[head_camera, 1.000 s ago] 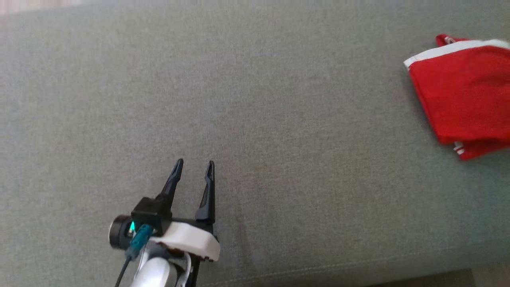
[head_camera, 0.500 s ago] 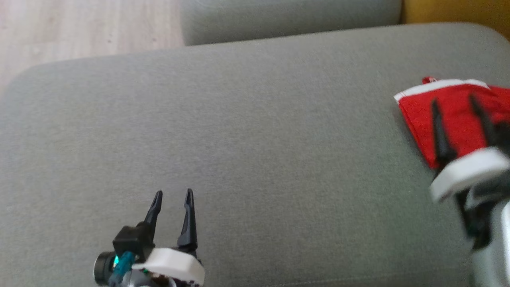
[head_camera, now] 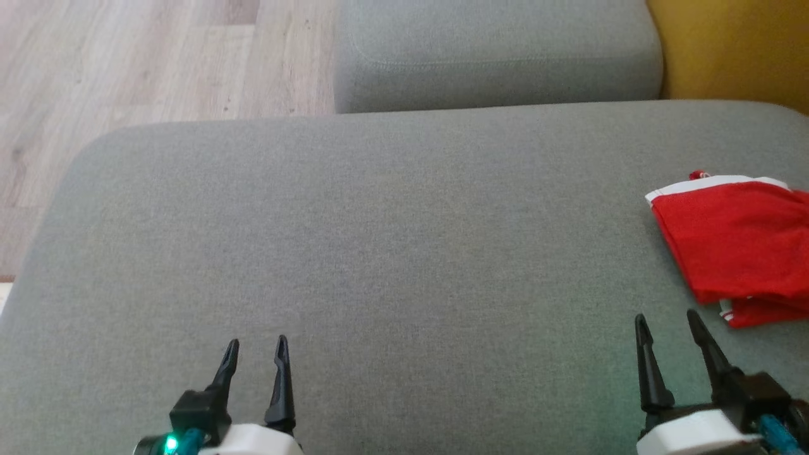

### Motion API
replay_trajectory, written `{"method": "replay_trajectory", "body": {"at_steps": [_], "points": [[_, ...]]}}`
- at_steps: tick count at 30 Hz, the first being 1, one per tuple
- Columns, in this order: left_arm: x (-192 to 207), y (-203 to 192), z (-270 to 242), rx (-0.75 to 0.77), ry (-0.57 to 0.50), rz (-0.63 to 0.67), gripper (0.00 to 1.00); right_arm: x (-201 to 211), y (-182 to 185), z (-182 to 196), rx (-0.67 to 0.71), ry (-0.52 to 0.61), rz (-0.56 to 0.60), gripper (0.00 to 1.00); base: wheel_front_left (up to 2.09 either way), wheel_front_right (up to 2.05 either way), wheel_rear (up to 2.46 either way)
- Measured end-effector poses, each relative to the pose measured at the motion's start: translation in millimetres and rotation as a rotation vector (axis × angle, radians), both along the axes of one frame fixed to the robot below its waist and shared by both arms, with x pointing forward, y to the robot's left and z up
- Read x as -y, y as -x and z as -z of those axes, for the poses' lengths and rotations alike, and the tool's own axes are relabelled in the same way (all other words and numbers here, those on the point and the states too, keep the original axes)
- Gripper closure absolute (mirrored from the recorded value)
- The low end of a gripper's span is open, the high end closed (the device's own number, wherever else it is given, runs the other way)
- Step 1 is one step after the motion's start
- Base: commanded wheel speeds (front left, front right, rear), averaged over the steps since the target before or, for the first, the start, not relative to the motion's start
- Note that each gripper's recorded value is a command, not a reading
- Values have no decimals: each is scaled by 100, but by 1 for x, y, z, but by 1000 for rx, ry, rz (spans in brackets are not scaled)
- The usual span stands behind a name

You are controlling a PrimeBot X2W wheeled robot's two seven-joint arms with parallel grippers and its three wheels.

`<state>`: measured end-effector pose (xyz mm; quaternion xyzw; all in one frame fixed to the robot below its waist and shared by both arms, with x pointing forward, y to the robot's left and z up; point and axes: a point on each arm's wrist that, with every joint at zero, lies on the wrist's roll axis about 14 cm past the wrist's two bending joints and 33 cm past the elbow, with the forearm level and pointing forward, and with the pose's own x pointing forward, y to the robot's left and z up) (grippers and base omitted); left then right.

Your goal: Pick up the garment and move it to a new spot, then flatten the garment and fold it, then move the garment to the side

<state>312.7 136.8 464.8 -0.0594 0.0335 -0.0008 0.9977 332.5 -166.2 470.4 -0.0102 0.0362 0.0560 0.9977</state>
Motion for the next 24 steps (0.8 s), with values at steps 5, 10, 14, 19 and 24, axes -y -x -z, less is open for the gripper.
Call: {"method": "replay_trajectory", "body": {"at_steps": [5,10,14,19,24], "points": [[-3,6,4,-12,-1,-10,0,1,6,11,-13,-36,10,0,0,0,0],[-4,8,5,-16,-1,-13,0,0,6,15,-19,-38,8,0,0,0,0],[-5,9,5,-15,-1,-17,0,-2,2,14,-14,-39,2,0,0,0,0],[-6,9,5,-17,-1,-22,0,-4,-3,9,3,-42,-2,0,0,0,0],[-6,13,17,-55,-5,-20,100,-3,0,19,-32,-48,2,100,0,0,0]]}}
